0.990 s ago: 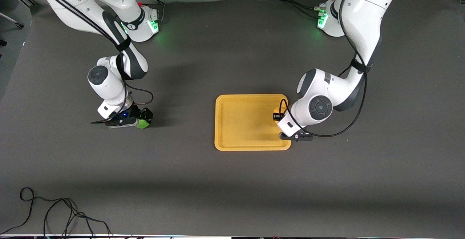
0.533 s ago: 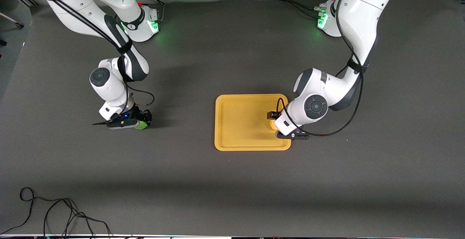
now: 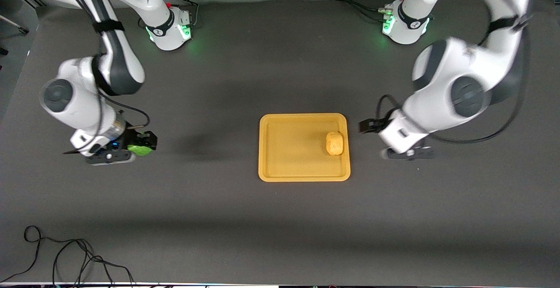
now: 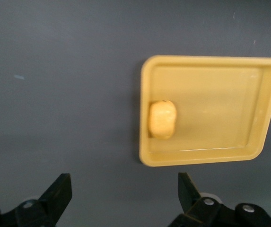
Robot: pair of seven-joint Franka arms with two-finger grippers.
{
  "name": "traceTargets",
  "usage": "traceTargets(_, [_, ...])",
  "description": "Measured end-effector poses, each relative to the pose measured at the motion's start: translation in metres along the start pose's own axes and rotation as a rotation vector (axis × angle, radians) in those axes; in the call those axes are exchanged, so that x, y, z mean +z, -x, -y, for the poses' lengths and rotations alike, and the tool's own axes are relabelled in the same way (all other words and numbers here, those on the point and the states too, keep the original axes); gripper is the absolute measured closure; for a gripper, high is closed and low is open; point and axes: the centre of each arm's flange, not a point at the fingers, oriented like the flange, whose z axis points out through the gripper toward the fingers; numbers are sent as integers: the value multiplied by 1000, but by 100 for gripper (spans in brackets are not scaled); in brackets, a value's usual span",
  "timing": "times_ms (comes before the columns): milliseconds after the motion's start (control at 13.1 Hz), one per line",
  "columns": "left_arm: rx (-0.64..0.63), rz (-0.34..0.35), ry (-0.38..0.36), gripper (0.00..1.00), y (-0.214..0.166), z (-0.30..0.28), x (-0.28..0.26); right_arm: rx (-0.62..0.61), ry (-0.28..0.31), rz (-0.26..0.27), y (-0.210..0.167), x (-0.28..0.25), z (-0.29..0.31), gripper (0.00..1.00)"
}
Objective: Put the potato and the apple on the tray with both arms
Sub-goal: 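Lift the green apple with the right gripper while the left gripper withdraws, then carry the apple onto the tray beside the potato and open the right gripper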
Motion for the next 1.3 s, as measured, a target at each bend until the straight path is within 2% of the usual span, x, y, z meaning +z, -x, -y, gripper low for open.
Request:
traceTargets(152, [32,-49,-31,0,13,45,-52,-7,-1,13,-13,-59,4,27])
traceTargets(305, [49,-86,-103,0,18,92,-81,-28,-4,-21,-22,-88,21,27])
traceTargets(457, [67,-115,-133,0,26,131,-107,-25,-17,-44,-30,-95,66,27])
traceTargets(610, [132,-146,-187,0,38,149,-129,10,-32,-61,-36,-96,143,27])
traceTargets(838, [216,-195,-220,0,41,149,-134,72,-46,-77,-26,-83,283,27])
traceTargets(1067, [273,-190,-212,0,29,158,-124,146,-44,-71,2,-47,410,27])
traceTargets(1295, [274,-130,-188,0,17,165,-122,181,-39,-78,20,15,491,27])
